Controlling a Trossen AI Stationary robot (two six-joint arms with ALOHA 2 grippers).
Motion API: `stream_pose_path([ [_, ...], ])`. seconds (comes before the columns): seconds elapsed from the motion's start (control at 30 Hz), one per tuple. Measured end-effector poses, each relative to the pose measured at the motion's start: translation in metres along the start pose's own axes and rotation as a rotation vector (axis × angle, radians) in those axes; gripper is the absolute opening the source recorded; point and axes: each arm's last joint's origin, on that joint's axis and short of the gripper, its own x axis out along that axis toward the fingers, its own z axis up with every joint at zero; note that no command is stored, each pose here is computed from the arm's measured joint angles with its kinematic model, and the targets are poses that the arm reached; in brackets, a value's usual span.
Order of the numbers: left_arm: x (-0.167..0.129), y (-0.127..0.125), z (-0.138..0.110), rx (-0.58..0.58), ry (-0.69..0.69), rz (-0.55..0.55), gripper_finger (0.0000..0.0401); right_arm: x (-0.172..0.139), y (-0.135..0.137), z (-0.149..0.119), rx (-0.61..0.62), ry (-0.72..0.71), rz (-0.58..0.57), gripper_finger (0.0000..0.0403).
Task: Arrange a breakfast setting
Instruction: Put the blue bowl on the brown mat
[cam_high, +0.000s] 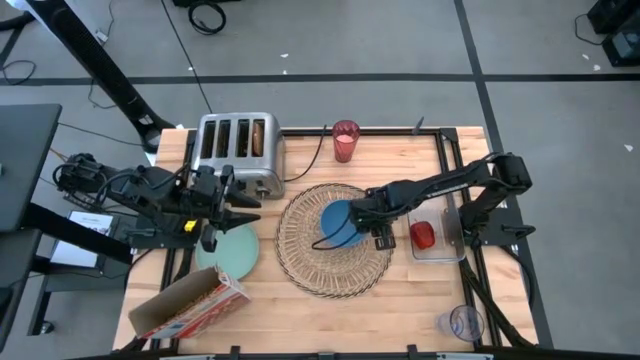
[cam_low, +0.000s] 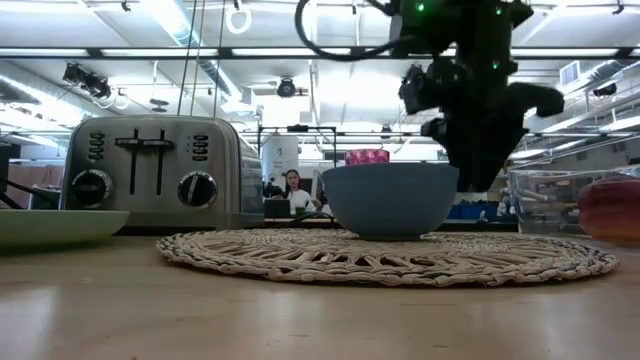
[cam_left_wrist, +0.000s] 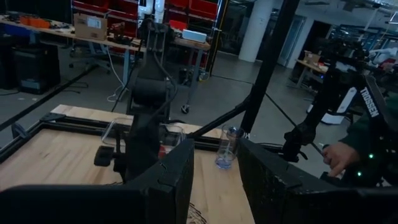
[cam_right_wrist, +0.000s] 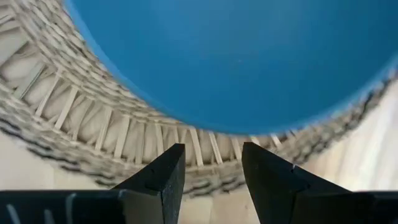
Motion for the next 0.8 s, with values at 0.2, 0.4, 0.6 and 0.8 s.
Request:
stream_pose_path([
  [0.2, 0.000, 0.000, 0.000, -0.004, 0.000, 0.001, 0.0130, 0.003, 0.000, 0.009, 0.017, -0.079, -0.004, 0.0165],
  [0.4, 0.000, 0.000, 0.000, -0.007, -0.004, -0.001, 0.0130, 0.001, -0.001, 0.016, 0.065, -0.154, 0.002, 0.0165],
  [0.6, 0.000, 0.000, 0.000, -0.006, -0.005, -0.001, 0.0130, 0.001, -0.001, 0.020, 0.076, -0.191, 0.001, 0.0165],
  [0.8, -0.004, -0.003, 0.017, -0.002, 0.012, 0.004, 0.0130, -0.017, -0.003, 0.014, 0.071, -0.098, -0.016, 0.0165],
])
